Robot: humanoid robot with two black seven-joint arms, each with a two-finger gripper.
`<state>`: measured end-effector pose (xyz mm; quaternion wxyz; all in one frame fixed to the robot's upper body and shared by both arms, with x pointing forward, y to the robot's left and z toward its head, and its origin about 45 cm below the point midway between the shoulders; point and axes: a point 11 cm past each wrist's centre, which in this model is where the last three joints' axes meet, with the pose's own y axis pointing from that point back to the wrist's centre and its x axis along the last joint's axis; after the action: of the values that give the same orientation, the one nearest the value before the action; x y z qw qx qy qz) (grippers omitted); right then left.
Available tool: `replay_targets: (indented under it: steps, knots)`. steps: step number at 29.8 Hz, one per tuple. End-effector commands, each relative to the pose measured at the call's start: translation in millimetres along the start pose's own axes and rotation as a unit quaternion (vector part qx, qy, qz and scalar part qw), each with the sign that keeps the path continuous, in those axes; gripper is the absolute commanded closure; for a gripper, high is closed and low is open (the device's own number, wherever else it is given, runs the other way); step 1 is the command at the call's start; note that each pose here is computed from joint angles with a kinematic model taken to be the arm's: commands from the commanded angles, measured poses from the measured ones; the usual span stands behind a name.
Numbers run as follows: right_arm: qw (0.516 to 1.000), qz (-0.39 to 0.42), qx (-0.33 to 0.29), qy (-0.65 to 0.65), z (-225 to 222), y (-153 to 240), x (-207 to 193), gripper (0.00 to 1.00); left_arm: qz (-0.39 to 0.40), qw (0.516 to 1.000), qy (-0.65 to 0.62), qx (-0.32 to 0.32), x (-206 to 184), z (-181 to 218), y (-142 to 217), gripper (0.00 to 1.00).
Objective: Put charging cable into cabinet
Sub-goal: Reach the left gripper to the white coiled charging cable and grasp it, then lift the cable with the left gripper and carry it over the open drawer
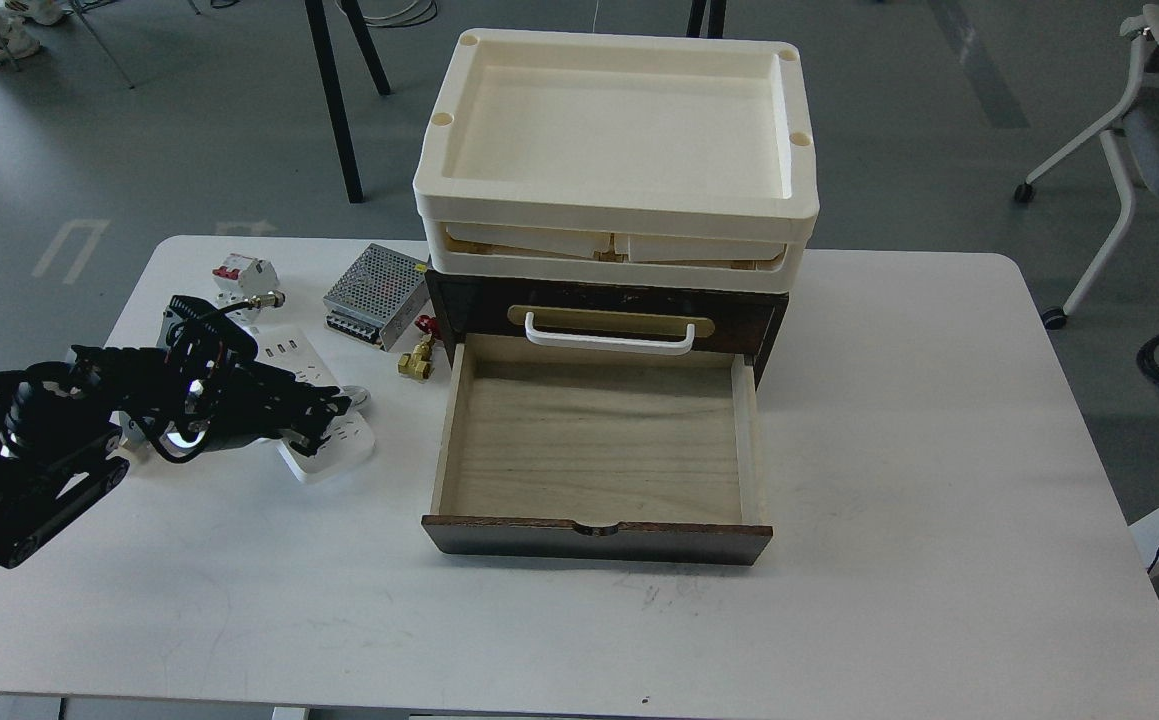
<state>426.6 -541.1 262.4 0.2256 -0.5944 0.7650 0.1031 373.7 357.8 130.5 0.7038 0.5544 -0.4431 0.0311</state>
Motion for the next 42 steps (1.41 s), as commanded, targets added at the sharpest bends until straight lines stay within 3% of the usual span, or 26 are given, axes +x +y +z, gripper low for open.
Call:
replay_targets:
  steps: [1,7,12,16,20,25,38,42]
  knots:
    - [1.000,0.004,0.001,0.001,0,2,3,0.00,0.006,1.000,-0.020,0.013,14,-14,26,1.00]
    - [1.000,0.005,0.002,-0.002,0,2,4,0.00,0.030,0.999,-0.027,0.001,47,-12,97,1.00]
    - [1.000,0.006,0.002,-0.001,0,2,5,0.00,0.095,0.989,0.049,-0.100,80,42,145,1.00]
    - [1.000,0.006,0.002,-0.001,0,2,5,0.00,0.140,0.963,0.110,-0.205,111,92,160,1.00]
    - [1.000,0.007,0.002,0.000,0,2,5,0.00,0.150,0.927,0.171,-0.299,131,127,145,1.00]
    - [1.000,0.012,0.002,0.004,-2,5,11,0.00,0.152,0.897,0.217,-0.353,138,148,110,1.00]
    - [1.000,0.013,0.001,0.003,-1,6,12,0.00,0.126,0.867,0.313,-0.366,106,170,30,1.00]
    - [1.000,0.013,0.000,0.004,-1,7,13,0.00,0.121,0.871,0.339,-0.335,100,159,8,1.00]
